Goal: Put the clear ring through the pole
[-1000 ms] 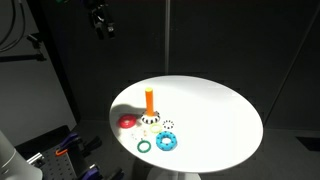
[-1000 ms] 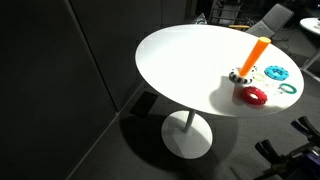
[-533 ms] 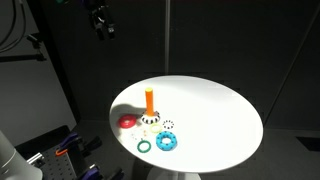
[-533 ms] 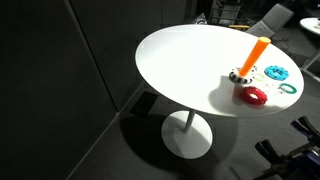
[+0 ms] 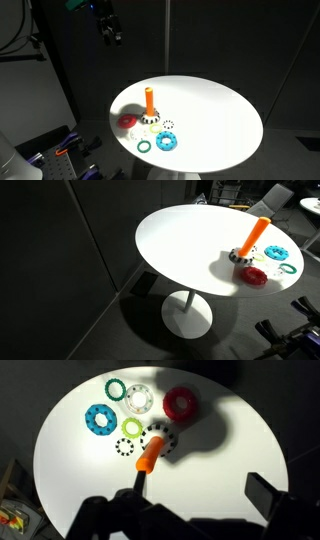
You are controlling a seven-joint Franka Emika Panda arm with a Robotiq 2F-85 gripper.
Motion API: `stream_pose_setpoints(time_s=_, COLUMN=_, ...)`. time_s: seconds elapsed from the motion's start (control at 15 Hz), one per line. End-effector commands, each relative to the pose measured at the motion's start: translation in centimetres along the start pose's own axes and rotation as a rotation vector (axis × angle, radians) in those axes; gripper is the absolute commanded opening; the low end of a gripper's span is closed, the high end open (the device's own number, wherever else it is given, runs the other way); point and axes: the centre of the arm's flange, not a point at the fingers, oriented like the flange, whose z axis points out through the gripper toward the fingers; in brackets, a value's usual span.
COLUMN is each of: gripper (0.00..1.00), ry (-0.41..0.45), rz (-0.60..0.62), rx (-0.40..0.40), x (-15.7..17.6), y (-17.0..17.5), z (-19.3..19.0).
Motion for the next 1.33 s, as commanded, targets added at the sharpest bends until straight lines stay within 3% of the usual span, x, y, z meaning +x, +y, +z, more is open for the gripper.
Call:
stream_pose_setpoints(time_s=0.0, gripper=1.00, ry=0.005, rz=0.014, rx=0.056, x=0.7, y=0.3, z=2.0)
stream_pose_setpoints(time_s=0.73, gripper=1.00, ry=-0.046, rz=-0.058, rx=0.260, x=-1.0, y=-0.5, z=8.2)
stream_pose_setpoints(time_s=1.27, gripper=1.00, ry=-0.111, rz=-0.022, rx=0.204, x=-2.0, y=1.7, z=11.6)
